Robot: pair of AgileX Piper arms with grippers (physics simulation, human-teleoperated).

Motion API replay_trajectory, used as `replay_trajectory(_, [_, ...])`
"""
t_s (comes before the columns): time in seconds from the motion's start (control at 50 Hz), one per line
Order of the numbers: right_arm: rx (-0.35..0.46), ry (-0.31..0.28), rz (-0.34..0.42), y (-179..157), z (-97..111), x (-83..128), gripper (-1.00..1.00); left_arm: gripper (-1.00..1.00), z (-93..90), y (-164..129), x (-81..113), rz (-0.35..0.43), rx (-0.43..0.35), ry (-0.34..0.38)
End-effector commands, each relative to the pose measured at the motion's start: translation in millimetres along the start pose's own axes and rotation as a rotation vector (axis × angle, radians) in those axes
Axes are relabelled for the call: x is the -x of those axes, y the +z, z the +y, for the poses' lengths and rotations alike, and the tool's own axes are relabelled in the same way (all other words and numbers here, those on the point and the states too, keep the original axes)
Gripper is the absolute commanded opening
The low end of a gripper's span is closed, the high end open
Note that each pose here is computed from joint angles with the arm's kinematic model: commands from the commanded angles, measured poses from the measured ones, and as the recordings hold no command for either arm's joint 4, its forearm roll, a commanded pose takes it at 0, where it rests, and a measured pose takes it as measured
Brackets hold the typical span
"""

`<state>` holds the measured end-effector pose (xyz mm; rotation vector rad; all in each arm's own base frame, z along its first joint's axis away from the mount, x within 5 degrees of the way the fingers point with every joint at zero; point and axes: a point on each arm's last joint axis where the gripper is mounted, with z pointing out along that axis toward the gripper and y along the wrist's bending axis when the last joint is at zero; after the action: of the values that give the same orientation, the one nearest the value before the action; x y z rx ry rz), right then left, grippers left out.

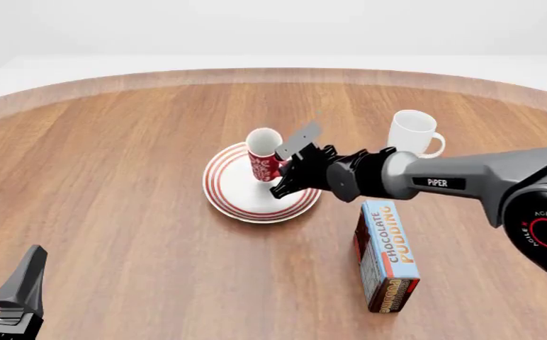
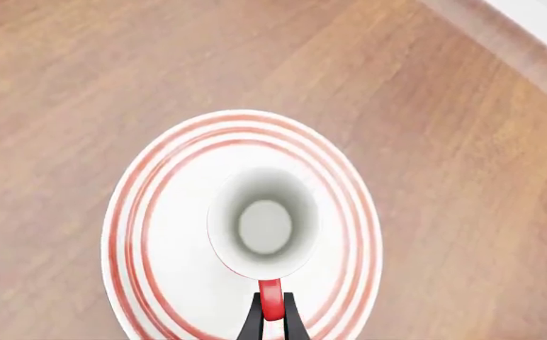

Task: Pick up the red mug and put it on the plate

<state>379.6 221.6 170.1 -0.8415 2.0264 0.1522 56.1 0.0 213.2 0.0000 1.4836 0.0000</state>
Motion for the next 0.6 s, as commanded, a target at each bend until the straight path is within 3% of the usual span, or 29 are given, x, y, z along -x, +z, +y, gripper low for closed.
replay_trajectory(0.02, [0.003, 0.011, -0.001, 1.5, 1.6, 0.0, -1.0, 1.0, 0.0, 0.0, 0.0, 0.0, 0.0, 0.0])
replay_trajectory(0.52, [0.005, 0.01, 0.005, 7.5, 3.2, -5.3, -1.0, 1.0, 0.0, 0.0, 0.0, 0.0, 0.0, 0.0])
replay_trajectory(0.54, [0.004, 0.01, 0.003, 7.7, 3.3, -5.5, 1.0, 1.0, 0.0, 0.0, 0.0, 0.0, 0.0, 0.0])
replay_trajectory(0.6, [0.001, 0.01, 0.003, 7.4, 1.6, -5.9, 1.0, 1.0, 0.0, 0.0, 0.0, 0.0, 0.0, 0.0])
